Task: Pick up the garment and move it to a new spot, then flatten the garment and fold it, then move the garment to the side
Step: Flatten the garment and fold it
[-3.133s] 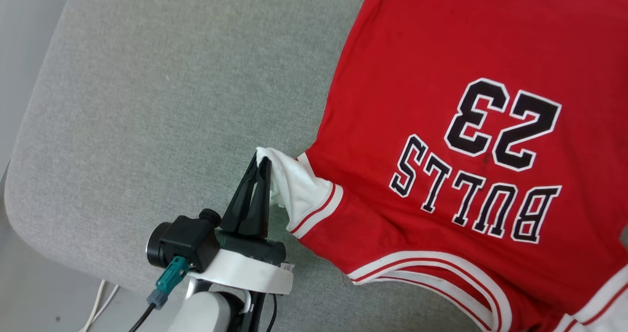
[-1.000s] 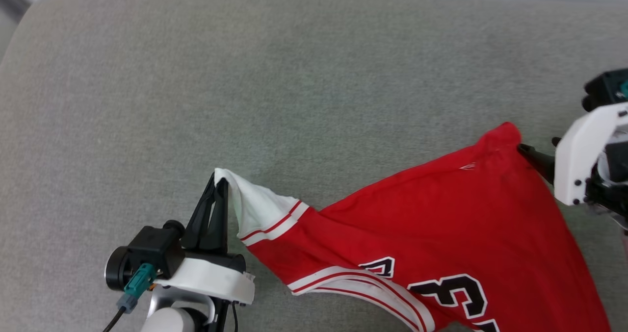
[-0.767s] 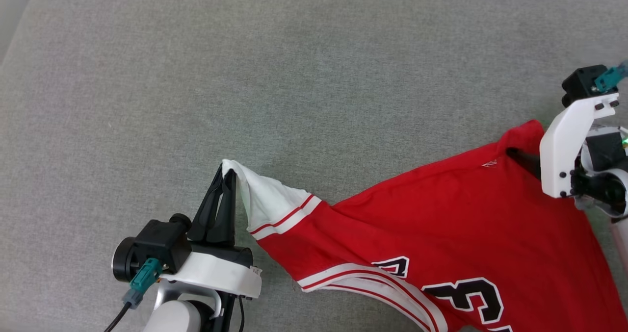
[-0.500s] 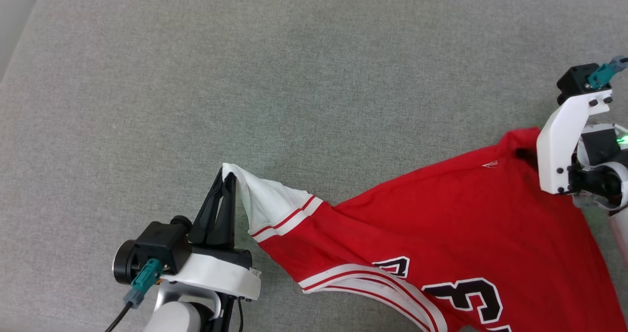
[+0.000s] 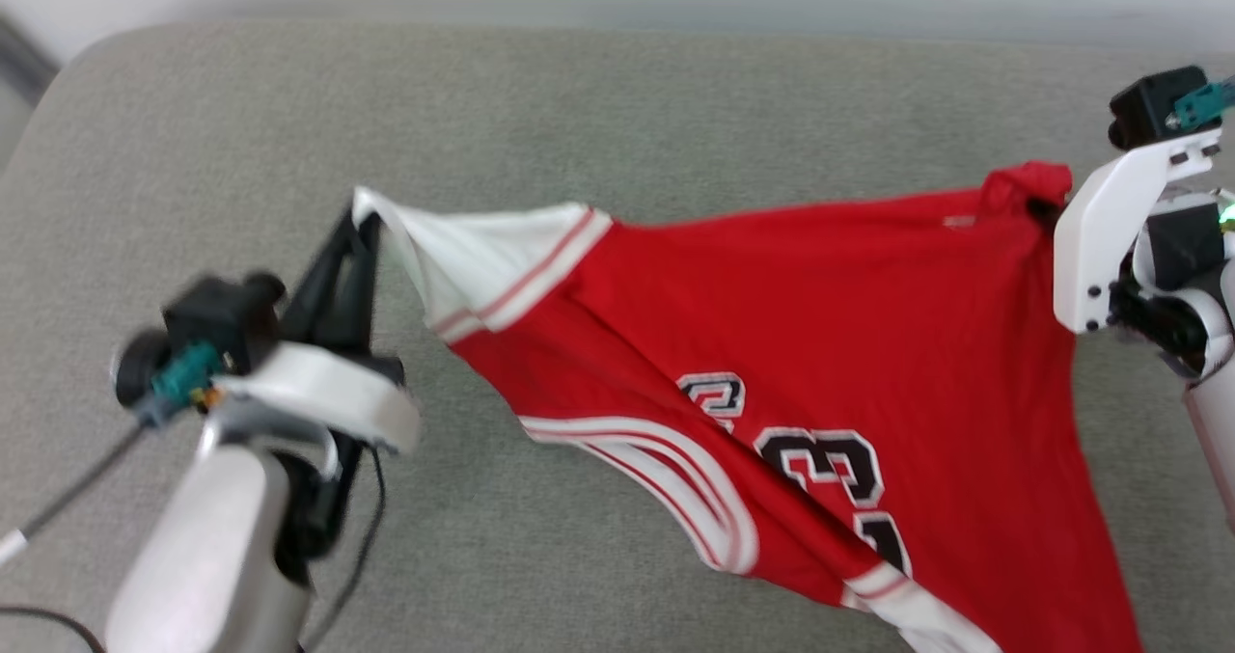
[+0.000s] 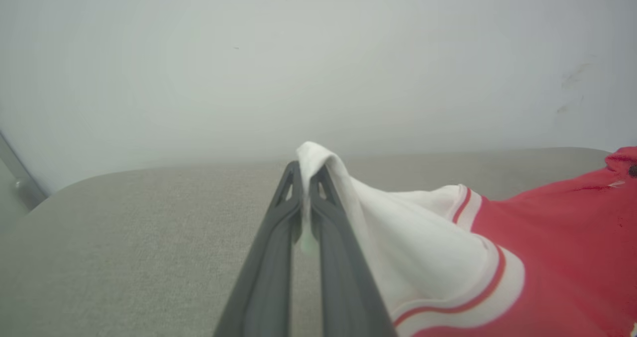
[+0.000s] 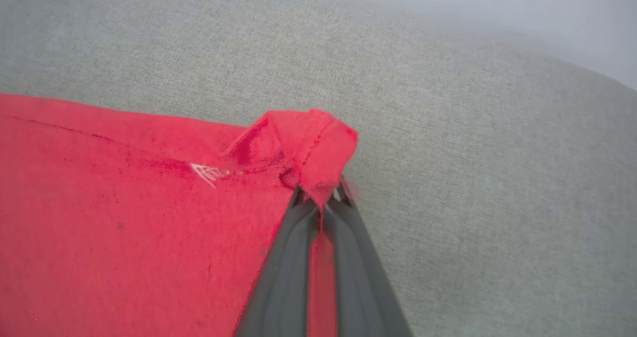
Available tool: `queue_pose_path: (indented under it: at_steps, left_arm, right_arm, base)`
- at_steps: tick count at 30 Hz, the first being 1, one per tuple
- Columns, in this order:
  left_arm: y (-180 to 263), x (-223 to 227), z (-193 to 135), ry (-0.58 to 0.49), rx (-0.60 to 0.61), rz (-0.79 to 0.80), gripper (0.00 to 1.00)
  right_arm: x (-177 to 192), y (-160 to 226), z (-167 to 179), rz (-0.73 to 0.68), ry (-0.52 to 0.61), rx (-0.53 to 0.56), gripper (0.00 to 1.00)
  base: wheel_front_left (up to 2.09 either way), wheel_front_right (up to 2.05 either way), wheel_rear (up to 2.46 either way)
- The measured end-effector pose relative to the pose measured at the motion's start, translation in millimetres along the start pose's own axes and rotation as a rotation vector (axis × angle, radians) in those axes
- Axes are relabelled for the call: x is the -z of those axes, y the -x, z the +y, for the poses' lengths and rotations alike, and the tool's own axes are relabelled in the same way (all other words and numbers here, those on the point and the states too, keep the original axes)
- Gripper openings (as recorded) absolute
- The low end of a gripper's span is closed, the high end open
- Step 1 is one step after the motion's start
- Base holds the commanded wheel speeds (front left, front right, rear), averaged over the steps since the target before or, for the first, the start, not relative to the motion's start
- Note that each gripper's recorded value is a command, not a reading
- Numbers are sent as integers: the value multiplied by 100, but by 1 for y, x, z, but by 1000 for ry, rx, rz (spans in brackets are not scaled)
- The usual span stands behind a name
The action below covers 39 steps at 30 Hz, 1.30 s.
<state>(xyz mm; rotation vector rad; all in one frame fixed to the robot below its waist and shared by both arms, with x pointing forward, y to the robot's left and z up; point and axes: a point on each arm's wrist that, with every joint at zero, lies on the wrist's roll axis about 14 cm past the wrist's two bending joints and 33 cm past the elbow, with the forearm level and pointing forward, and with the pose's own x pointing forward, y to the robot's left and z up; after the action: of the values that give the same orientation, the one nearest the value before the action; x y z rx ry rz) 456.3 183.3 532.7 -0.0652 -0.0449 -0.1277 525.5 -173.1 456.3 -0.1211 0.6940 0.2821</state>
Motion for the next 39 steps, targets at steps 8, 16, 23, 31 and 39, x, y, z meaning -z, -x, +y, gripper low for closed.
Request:
queue_pose_path:
  at_steps: [8,16,23,31,39]
  left_arm:
    - [-68,-73,5,5,18,-142,0]
    - [-139,-155,10,-47,18,-315,0]
    - [-191,-214,15,-121,15,-469,0]
    - [-241,-226,17,-194,32,-508,0]
    - [-280,-152,27,-168,35,-380,0]
  right_arm:
    - [-62,35,-26,-229,-34,88,0]
    - [-156,52,-54,-486,-12,161,0]
    - [-232,58,-70,-704,30,203,0]
    - [-267,28,-80,-768,92,217,0]
    - [-248,-39,-75,-690,101,177,0]
  base:
    - [0,0,0]
    - [0,0,0]
    - [0,0,0]
    - [0,0,0]
    - [0,0,0]
